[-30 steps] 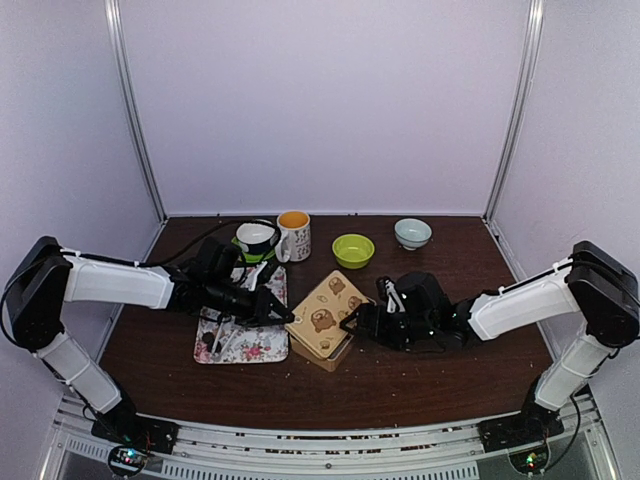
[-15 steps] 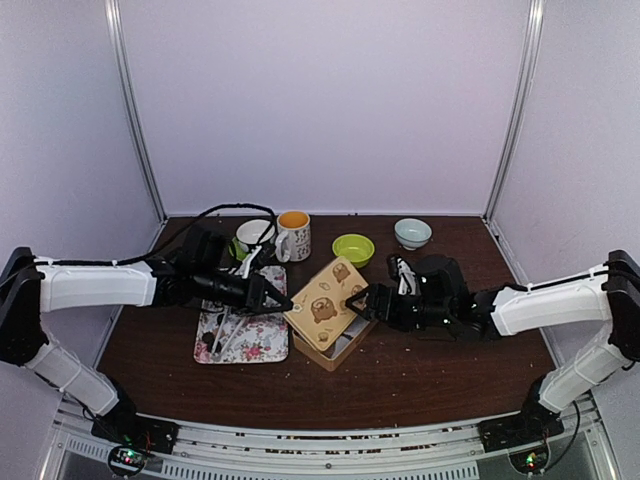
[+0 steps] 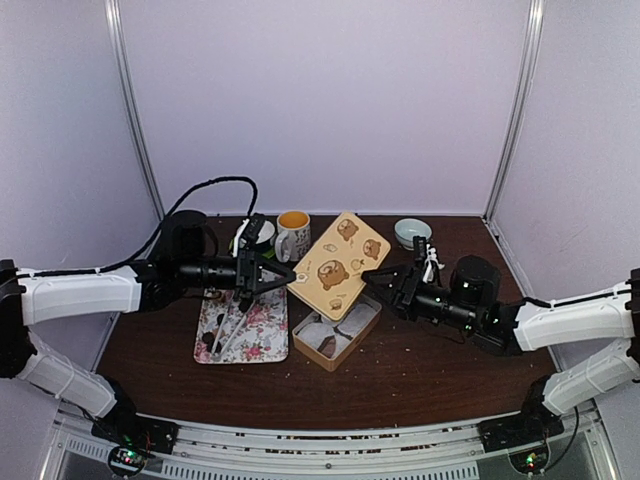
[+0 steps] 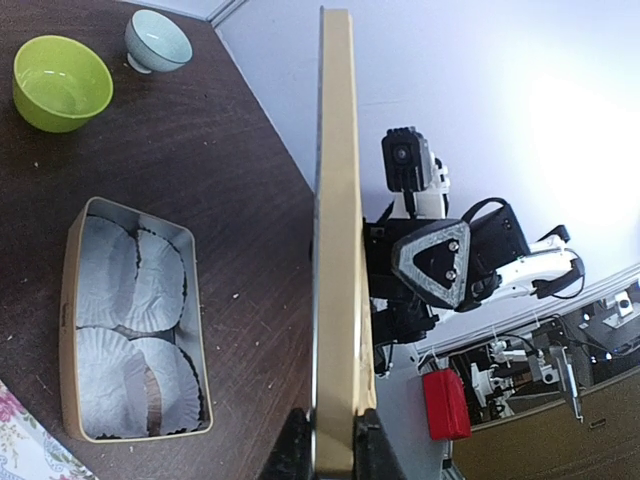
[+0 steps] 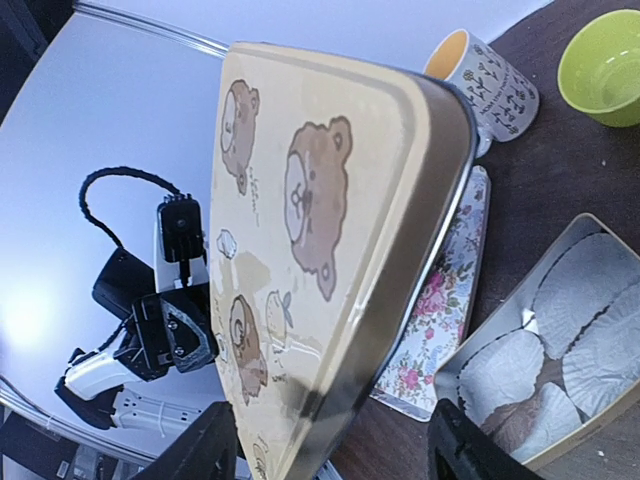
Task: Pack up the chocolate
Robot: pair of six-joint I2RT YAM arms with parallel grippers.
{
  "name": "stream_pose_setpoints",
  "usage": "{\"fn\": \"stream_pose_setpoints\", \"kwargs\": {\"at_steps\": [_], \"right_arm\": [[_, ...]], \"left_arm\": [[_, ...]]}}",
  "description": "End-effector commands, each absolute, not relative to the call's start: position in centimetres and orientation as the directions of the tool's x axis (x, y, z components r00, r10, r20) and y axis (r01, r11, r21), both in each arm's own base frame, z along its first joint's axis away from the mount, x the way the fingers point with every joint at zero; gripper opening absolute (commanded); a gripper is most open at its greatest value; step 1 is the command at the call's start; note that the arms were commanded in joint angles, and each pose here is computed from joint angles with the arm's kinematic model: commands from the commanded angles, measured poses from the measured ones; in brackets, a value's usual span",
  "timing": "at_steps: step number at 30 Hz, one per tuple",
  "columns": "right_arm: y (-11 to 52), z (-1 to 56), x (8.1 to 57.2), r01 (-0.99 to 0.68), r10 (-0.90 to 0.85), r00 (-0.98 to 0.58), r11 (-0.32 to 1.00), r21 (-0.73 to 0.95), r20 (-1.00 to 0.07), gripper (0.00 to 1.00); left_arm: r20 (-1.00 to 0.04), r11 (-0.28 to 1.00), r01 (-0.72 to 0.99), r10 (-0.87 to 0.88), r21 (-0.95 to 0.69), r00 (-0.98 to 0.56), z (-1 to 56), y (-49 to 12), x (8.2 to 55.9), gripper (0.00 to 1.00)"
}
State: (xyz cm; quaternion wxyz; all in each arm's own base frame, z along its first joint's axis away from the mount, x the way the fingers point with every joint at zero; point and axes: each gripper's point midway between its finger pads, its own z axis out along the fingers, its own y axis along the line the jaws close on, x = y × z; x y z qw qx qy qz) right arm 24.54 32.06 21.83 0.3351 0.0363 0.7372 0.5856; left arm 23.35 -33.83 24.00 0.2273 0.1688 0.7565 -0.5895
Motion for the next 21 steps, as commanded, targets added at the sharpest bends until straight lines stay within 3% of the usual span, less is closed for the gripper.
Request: {"fn": "stream_pose_setpoints", "kwargs": {"at_steps": [1,7,14,19,21], "right_arm": [[33.3,24.2,24.0,-0.354,0.471,-0.79,0.173,0.919,-0.393,0.6],[33.7,24.6,23.9,-0.362,0.48,-0.795,0.115,0.925,-0.371,0.4],[33.5,24.5,23.8,-0.366,0.484,-0.789,0.126,0.922,-0.379,0.25],[32.6,24.6,23.8,-0.374,0.506,-0.765,0.151,0.915,-0.397,0.07],[32.4,24.7,23.9,-0.38,0.506,-0.76,0.164,0.91,-0.408,0.02]], "left_arm": [[-0.561,0.148,0.55,-0.048,-0.822,-0.826,25.9,-34.4,23.2,0.06],[-0.552,0.112,0.544,-0.055,-0.831,-0.832,26.3,-34.4,22.9,0.06],[-0.551,0.136,0.541,-0.052,-0.83,-0.833,25.7,-34.2,22.9,0.07],[-0.559,0.144,0.548,-0.051,-0.824,-0.827,25.3,-34.1,22.8,0.18],[-0.561,0.148,0.549,-0.051,-0.823,-0.827,25.2,-34.1,22.9,0.28]]}}
